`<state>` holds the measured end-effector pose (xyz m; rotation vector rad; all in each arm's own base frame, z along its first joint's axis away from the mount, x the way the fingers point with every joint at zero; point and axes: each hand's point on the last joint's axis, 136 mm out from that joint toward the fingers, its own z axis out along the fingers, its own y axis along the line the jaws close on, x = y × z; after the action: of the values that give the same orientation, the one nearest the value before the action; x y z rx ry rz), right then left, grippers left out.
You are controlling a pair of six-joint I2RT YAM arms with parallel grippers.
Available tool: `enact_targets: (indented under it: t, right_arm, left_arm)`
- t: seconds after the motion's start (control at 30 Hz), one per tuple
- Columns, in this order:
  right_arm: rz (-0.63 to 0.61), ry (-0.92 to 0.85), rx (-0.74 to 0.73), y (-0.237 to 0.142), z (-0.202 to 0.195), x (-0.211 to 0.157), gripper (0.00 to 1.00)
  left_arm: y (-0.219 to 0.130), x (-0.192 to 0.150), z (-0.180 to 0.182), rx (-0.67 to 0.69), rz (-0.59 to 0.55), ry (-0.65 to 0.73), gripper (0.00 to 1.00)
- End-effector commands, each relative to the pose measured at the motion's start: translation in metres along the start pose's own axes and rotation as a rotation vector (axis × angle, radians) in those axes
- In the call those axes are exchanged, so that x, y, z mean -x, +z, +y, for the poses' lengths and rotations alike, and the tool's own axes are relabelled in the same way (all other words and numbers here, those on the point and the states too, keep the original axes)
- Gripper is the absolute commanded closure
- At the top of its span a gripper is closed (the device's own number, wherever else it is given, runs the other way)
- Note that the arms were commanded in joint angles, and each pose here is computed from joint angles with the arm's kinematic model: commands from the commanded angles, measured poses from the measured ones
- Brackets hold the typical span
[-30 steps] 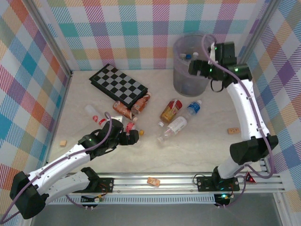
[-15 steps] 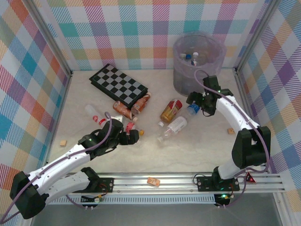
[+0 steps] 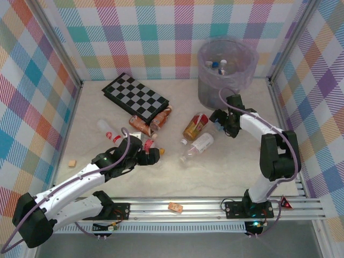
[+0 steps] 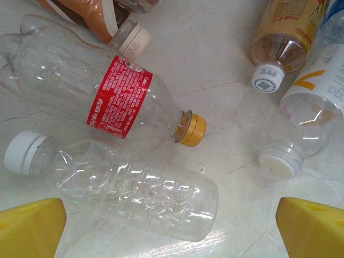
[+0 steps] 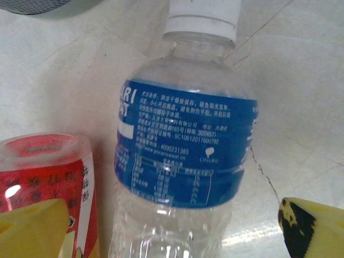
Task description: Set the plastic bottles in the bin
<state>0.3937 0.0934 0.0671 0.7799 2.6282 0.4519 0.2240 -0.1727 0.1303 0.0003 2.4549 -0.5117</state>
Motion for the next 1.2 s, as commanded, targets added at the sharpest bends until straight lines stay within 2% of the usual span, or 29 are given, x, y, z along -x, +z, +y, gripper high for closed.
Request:
enact_targets:
  t: [0.0, 0.17, 0.47, 0.93, 1.17]
  right_arm:
    - [0.011, 0.027, 0.015, 0.012, 0.000, 0.000, 0.03]
    - [-0.002, 0.022, -0.014, 0.020, -0.008, 0.000, 0.14]
    - [0.017, 0.030, -0.037, 0.029, -0.017, -0.007, 0.25]
    - [-0.012, 0.010, -0.064, 0.008, -0.021, 0.000, 0.47]
    - [-0.022, 0.004, -0.060, 0.000, -0.021, 0.002, 0.50]
  left_arm:
    - [0.004, -0.001, 0.004, 0.011, -0.003, -0.011, 0.00]
    - [0.004, -0.001, 0.005, 0.014, -0.001, -0.010, 0.00]
    - [0.005, -0.001, 0.005, 0.015, -0.003, -0.009, 0.00]
    - [0.013, 0.004, -0.005, 0.002, 0.015, 0.001, 0.00]
    - [0.011, 0.003, -0.001, 0.012, 0.011, 0.000, 0.00]
